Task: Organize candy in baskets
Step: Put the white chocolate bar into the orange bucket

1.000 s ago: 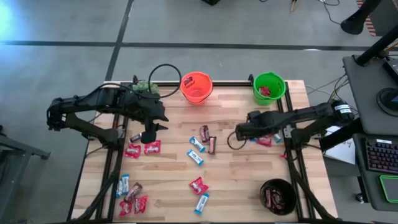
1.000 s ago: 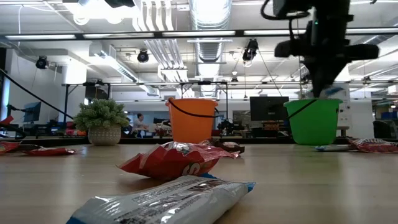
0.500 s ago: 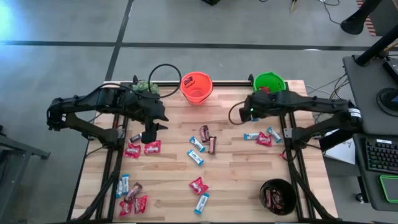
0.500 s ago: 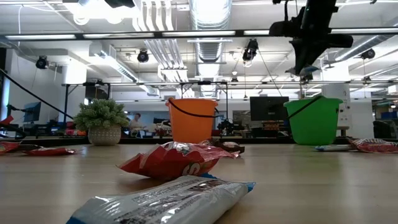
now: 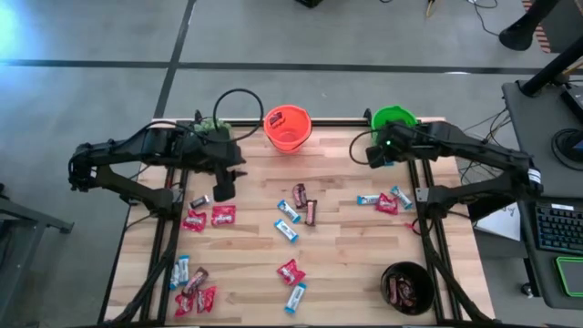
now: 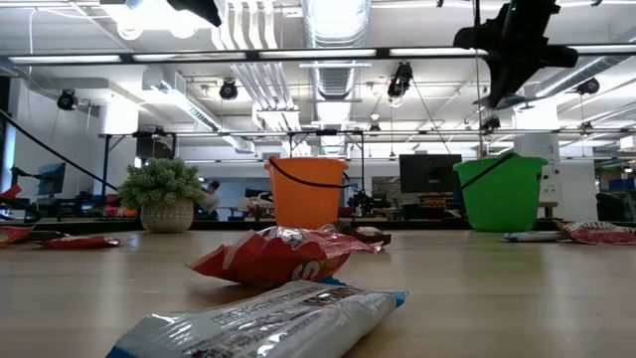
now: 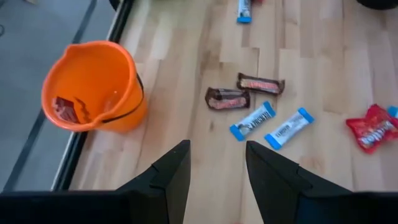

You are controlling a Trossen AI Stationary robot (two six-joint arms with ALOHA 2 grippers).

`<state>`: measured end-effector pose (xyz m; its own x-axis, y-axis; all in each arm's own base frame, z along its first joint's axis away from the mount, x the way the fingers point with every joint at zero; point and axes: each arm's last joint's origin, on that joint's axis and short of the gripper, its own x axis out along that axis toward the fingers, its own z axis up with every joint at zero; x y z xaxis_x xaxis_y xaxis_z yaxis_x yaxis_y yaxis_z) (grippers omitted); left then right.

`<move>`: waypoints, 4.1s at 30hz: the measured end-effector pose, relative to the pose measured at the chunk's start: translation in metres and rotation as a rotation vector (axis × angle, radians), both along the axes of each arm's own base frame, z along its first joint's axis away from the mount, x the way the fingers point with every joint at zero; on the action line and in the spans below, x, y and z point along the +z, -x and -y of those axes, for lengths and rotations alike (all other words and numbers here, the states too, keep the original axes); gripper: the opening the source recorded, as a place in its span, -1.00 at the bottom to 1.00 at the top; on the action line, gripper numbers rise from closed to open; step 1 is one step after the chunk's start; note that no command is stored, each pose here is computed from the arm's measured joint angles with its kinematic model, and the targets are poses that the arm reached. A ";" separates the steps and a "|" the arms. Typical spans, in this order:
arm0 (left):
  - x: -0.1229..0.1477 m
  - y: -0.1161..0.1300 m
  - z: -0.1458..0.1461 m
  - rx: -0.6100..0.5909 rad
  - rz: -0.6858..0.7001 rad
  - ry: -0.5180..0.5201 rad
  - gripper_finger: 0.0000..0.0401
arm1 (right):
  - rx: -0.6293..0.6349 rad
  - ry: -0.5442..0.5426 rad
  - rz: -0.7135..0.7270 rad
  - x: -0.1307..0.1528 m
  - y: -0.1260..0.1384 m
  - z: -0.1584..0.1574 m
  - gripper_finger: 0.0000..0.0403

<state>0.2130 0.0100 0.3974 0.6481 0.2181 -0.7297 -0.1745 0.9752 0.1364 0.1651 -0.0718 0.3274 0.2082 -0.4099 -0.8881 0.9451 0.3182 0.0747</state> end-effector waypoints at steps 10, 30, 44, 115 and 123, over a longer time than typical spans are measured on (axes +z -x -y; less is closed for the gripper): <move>0.001 -0.005 -0.014 0.149 0.052 -0.014 -0.32 | 0.070 0.043 -0.047 0.008 0.013 0.013 -0.94; -0.007 -0.019 -0.028 0.415 0.017 -0.248 -0.32 | 0.233 0.150 -0.067 0.036 0.013 0.022 -0.94; -0.012 -0.027 -0.028 0.498 0.058 -0.175 -0.32 | 0.302 0.168 -0.104 0.034 0.007 0.025 -0.94; -0.013 0.001 -0.184 0.727 0.039 -0.316 -0.32 | 0.255 0.165 0.334 0.020 -0.071 0.135 -0.94; -0.006 0.008 -0.178 0.709 0.049 -0.332 -0.32 | 0.374 0.186 0.352 0.030 -0.107 0.154 -0.94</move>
<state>0.2052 0.1880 0.3916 0.3024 0.7936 -0.5280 -0.7538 0.5381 0.3771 0.2724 -0.2262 0.3571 0.6414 -0.3947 -0.6579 0.6930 0.6659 0.2761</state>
